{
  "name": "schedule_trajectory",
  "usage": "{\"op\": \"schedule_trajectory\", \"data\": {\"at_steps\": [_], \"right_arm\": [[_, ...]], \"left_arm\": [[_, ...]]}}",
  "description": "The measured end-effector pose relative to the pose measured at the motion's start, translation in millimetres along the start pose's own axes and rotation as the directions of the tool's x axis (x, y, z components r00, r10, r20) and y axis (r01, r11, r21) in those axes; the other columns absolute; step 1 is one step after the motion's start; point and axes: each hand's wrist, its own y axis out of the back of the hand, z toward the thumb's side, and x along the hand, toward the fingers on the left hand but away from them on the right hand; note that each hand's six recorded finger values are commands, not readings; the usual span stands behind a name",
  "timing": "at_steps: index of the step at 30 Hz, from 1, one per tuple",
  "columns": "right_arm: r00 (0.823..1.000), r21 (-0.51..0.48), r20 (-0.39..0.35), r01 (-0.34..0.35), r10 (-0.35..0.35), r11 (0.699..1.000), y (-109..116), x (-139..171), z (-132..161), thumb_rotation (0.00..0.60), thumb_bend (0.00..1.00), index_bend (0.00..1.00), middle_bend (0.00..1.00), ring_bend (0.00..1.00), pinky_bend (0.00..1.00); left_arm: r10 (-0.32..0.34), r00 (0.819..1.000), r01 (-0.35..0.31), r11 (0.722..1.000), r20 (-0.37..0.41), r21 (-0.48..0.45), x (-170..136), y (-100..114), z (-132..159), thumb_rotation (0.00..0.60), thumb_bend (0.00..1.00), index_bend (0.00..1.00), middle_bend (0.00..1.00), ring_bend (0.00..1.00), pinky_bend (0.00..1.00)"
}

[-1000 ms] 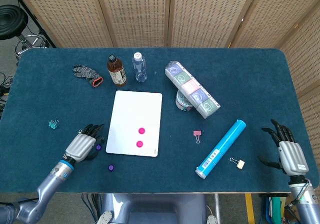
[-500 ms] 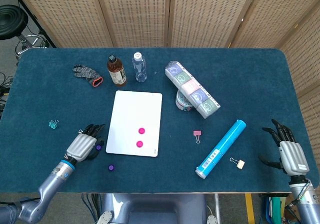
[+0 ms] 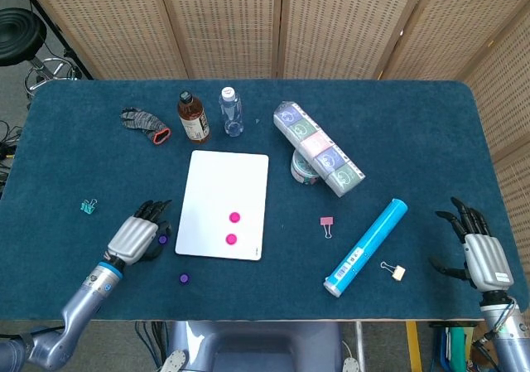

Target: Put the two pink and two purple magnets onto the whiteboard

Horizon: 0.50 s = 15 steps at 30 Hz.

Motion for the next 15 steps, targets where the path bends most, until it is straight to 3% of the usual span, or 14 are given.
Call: {"op": "schedule_trajectory", "data": {"at_steps": [15], "right_arm": [[1.0,0.012,0.002,0.0,0.0,1.0,-1,0,0,0.6,0.23,0.19,0.0,0.0,0.0]], "left_arm": [[0.049,0.999,-0.049,0.999,0.012,-0.003,53,42,11,0.6,0.37,0.58,0.0,0.0,0.0]]}}
